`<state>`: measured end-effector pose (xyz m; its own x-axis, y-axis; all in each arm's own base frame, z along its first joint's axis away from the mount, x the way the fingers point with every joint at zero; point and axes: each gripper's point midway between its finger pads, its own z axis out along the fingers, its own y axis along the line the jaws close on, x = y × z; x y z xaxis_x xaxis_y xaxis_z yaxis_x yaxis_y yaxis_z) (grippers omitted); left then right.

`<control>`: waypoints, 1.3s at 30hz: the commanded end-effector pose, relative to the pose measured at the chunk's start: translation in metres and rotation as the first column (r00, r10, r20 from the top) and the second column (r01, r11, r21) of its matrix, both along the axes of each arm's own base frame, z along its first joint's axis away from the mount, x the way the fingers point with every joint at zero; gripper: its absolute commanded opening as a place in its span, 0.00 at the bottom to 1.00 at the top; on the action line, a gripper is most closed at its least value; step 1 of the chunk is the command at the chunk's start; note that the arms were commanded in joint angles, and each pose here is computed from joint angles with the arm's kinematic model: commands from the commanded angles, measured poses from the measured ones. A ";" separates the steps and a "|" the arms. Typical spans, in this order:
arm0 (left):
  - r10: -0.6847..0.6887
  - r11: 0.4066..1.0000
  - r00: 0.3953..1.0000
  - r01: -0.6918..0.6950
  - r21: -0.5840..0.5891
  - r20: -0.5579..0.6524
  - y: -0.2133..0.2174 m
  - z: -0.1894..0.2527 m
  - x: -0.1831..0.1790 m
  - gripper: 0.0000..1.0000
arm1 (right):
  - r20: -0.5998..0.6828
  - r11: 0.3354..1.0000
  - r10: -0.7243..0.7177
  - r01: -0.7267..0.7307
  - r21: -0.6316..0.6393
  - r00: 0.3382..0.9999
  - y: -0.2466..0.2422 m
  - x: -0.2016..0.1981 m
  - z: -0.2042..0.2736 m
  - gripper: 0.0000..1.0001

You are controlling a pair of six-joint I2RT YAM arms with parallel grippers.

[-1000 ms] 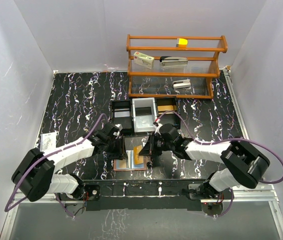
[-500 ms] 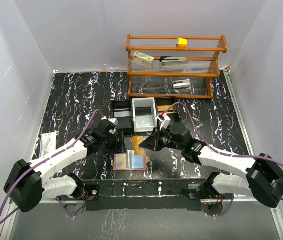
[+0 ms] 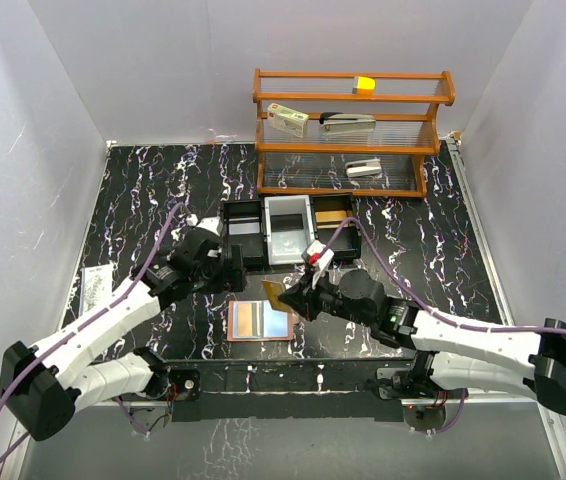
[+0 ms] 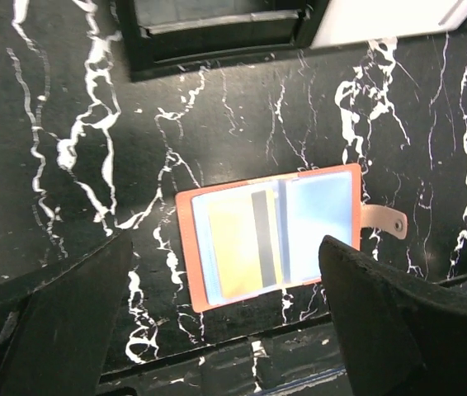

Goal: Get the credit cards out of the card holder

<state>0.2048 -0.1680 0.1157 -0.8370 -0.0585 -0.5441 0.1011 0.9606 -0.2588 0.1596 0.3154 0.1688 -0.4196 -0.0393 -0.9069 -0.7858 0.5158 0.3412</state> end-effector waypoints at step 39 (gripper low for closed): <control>0.114 0.966 0.952 -0.173 0.194 0.284 0.090 0.031 0.036 0.99 | 0.676 0.760 0.254 0.290 -0.582 0.691 -0.126 0.197 0.033 0.00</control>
